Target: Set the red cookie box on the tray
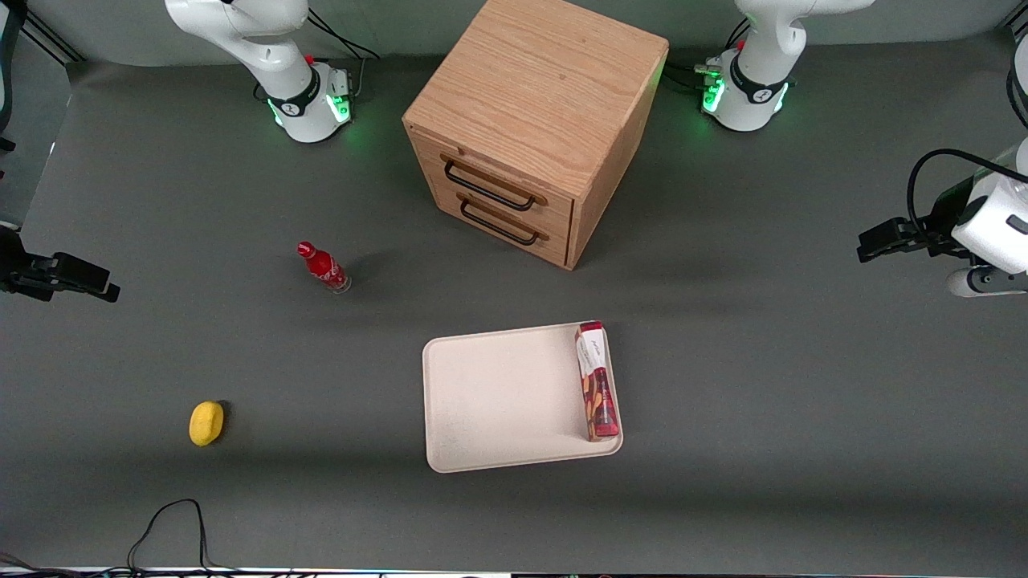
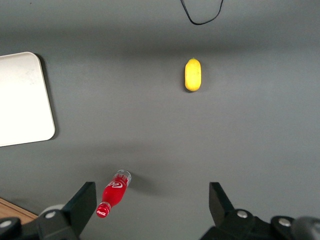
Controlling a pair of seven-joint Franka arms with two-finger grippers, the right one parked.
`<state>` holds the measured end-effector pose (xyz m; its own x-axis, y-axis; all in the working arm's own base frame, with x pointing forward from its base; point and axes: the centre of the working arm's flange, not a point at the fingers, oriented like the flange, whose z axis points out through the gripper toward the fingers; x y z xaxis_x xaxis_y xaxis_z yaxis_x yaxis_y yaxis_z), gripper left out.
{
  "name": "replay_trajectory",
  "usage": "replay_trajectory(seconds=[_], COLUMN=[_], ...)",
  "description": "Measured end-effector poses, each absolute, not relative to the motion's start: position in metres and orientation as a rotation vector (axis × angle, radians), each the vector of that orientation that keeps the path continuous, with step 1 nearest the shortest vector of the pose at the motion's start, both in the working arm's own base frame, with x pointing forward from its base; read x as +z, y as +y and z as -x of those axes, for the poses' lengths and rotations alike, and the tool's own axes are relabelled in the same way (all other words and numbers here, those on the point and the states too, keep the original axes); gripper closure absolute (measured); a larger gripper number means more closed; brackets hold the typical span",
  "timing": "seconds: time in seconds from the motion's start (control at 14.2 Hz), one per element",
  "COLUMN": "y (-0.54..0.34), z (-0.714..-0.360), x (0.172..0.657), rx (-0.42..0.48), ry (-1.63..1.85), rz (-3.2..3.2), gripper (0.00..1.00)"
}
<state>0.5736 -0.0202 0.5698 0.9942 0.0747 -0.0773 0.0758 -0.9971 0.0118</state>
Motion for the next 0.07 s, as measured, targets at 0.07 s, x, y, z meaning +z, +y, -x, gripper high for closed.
replay_trajectory(seconds=[0.07], y=[-0.0217], z=[-0.5735], x=[0.5698], rx=[-0.120], ry=[0.113], rz=[-3.122], gripper=[0.00])
